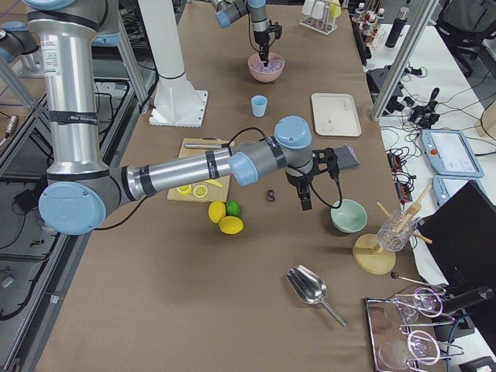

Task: Put ice and cherries in cup
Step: 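Carry the ice cube over the light-blue cup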

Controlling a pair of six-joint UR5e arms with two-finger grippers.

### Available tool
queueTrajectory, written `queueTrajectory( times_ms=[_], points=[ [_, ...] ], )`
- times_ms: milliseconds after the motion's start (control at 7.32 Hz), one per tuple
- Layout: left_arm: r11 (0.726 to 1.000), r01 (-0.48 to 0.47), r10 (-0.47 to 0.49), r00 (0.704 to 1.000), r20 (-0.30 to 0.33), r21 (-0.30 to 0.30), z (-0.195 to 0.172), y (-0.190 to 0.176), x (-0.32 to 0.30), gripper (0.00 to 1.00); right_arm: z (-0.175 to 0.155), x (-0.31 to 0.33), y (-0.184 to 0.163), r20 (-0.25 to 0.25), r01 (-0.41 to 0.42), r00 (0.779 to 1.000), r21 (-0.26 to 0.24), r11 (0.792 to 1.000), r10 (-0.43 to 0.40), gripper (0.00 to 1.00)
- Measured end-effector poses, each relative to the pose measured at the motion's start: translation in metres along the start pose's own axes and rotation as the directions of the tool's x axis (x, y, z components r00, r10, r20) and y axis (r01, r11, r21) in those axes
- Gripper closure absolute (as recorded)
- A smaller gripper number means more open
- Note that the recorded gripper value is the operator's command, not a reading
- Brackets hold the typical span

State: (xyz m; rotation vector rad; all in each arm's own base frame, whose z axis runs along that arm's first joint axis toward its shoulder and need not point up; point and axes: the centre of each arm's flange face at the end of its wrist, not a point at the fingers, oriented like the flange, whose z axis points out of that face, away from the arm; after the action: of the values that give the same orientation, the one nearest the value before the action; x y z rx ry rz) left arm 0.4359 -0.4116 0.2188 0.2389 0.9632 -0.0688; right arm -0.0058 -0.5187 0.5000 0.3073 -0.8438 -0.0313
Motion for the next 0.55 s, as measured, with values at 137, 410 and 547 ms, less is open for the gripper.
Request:
queueTrajectory(
  times_ms=[137,410,547],
  points=[
    [0.999,0.053,-0.054,0.998,-0.022,-0.002,0.006,-0.002,0.025,1.0,0.0,0.0,0.0,0.0,0.0,1.0,0.0,1.0,0.0,0.0],
    [0.992,0.129,-0.129,0.989,-0.077,0.007,0.029,0.009,0.065,1.0,-0.001,-0.001,0.0,0.002,0.002,1.0,0.001,1.0,-0.002,0.0],
    [0.989,0.148,-0.145,0.984,-0.106,0.019,0.04,0.023,0.08,1.0,-0.001,-0.002,0.0,0.003,0.001,1.0,0.002,1.0,-0.001,0.0]
  ],
)
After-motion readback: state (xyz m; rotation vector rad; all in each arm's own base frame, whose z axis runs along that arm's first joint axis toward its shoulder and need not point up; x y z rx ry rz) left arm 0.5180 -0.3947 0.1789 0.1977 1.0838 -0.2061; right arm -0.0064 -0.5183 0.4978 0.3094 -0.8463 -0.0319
